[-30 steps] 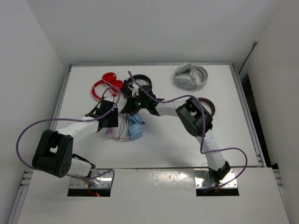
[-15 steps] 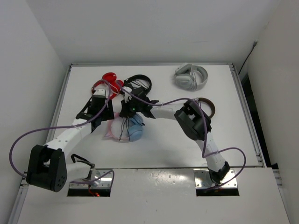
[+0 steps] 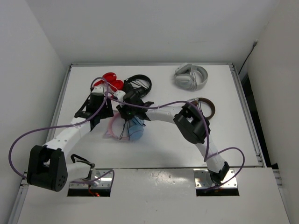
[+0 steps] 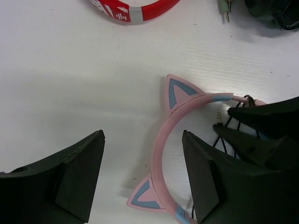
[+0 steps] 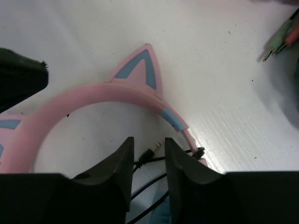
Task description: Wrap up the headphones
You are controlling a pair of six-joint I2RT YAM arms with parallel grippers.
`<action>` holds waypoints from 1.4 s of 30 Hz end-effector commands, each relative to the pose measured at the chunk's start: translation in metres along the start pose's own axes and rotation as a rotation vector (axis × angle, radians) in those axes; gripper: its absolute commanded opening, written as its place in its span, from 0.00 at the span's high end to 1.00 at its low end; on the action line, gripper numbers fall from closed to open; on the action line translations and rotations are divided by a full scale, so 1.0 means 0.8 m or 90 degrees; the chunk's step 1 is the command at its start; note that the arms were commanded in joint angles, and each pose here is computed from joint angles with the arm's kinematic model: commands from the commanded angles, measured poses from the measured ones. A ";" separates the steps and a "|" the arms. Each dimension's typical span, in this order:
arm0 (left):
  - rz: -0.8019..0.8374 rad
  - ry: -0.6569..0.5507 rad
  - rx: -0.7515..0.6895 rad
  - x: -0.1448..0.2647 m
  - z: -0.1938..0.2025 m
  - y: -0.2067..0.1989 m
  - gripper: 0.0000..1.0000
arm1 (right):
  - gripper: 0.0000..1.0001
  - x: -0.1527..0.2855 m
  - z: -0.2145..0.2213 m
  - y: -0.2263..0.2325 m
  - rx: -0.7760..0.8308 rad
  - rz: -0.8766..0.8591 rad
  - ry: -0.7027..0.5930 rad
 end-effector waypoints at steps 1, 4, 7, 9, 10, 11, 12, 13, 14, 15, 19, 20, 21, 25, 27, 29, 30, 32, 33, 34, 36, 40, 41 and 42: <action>0.003 -0.030 0.021 0.001 -0.025 0.001 0.27 | 0.66 0.027 -0.039 -0.001 0.044 0.060 -0.045; 0.003 -0.035 0.029 0.001 -0.028 0.000 0.26 | 0.58 0.029 -0.040 -0.001 0.044 0.059 -0.051; 0.016 -0.061 0.039 0.007 -0.038 0.001 0.26 | 0.51 0.044 -0.057 0.010 0.049 0.048 -0.086; 0.022 -0.072 0.052 0.009 -0.043 0.003 0.25 | 0.47 0.053 -0.058 0.013 0.032 0.046 -0.094; 0.026 -0.084 0.060 0.013 -0.051 0.007 0.23 | 0.47 0.065 -0.067 0.015 0.032 0.043 -0.106; 0.035 -0.096 0.077 0.014 -0.059 0.011 0.22 | 0.43 0.072 -0.074 0.018 0.023 0.040 -0.120; 0.037 -0.100 0.081 0.015 -0.064 0.013 0.22 | 0.43 0.080 -0.077 0.020 0.015 0.038 -0.126; 0.043 -0.106 0.091 0.016 -0.070 0.014 0.22 | 0.42 0.086 -0.075 0.020 0.015 0.038 -0.126; 0.044 -0.119 0.100 0.019 -0.081 0.021 0.22 | 0.40 0.107 -0.092 0.019 0.006 0.032 -0.154; 0.063 -0.129 0.100 0.023 -0.090 0.017 0.22 | 0.39 0.115 -0.090 0.015 -0.004 0.028 -0.153; 0.068 -0.102 0.081 0.022 -0.110 0.020 0.20 | 0.33 0.171 -0.107 0.005 -0.018 0.017 -0.185; 0.066 -0.061 0.064 0.015 -0.102 0.023 0.19 | 0.32 0.184 -0.111 -0.011 -0.036 0.032 -0.191; 0.080 -0.061 0.052 0.018 -0.113 0.021 0.14 | 0.18 0.207 -0.116 -0.015 -0.039 0.012 -0.199; 0.115 -0.010 0.010 0.012 -0.099 0.025 0.05 | 0.03 0.275 -0.101 -0.088 -0.085 0.060 -0.189; 0.166 0.011 -0.007 0.007 -0.079 0.030 0.01 | 0.00 0.311 -0.074 -0.146 -0.104 0.137 -0.188; 0.193 0.011 -0.025 0.006 -0.075 0.029 0.01 | 0.00 0.361 -0.049 -0.191 -0.105 0.229 -0.168; 0.190 0.022 -0.036 0.005 -0.066 0.034 0.01 | 0.00 0.377 -0.037 -0.206 -0.116 0.254 -0.157; 0.189 0.015 -0.044 0.010 -0.065 0.035 0.01 | 0.00 0.414 -0.005 -0.219 -0.162 0.266 -0.138; 0.182 0.032 -0.052 0.006 -0.052 0.037 0.01 | 0.00 0.441 0.014 -0.247 -0.193 0.304 -0.142; 0.171 0.030 -0.052 0.008 -0.050 0.039 0.01 | 0.00 0.455 0.025 -0.250 -0.202 0.305 -0.147; 0.165 0.034 -0.068 0.012 -0.039 0.042 0.01 | 0.00 0.484 0.054 -0.254 -0.224 0.326 -0.169; 0.154 0.038 -0.064 0.015 -0.022 0.045 0.01 | 0.00 0.497 0.100 -0.247 -0.264 0.333 -0.169; 0.154 0.038 -0.064 0.013 -0.019 0.045 0.01 | 0.00 0.500 0.106 -0.246 -0.268 0.340 -0.171; 0.161 0.030 -0.077 0.015 -0.021 0.045 0.01 | 0.00 0.498 0.115 -0.246 -0.286 0.344 -0.177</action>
Point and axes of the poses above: each gripper's point midway between its finger pads, its own x axis back along the fingers, its own y axis along the line the jaws close on, z = x × y, the point moved 6 cm from there along x, back along the fingers, and after that the axes turned 11 degrees about -x, right-handed, at the moved point
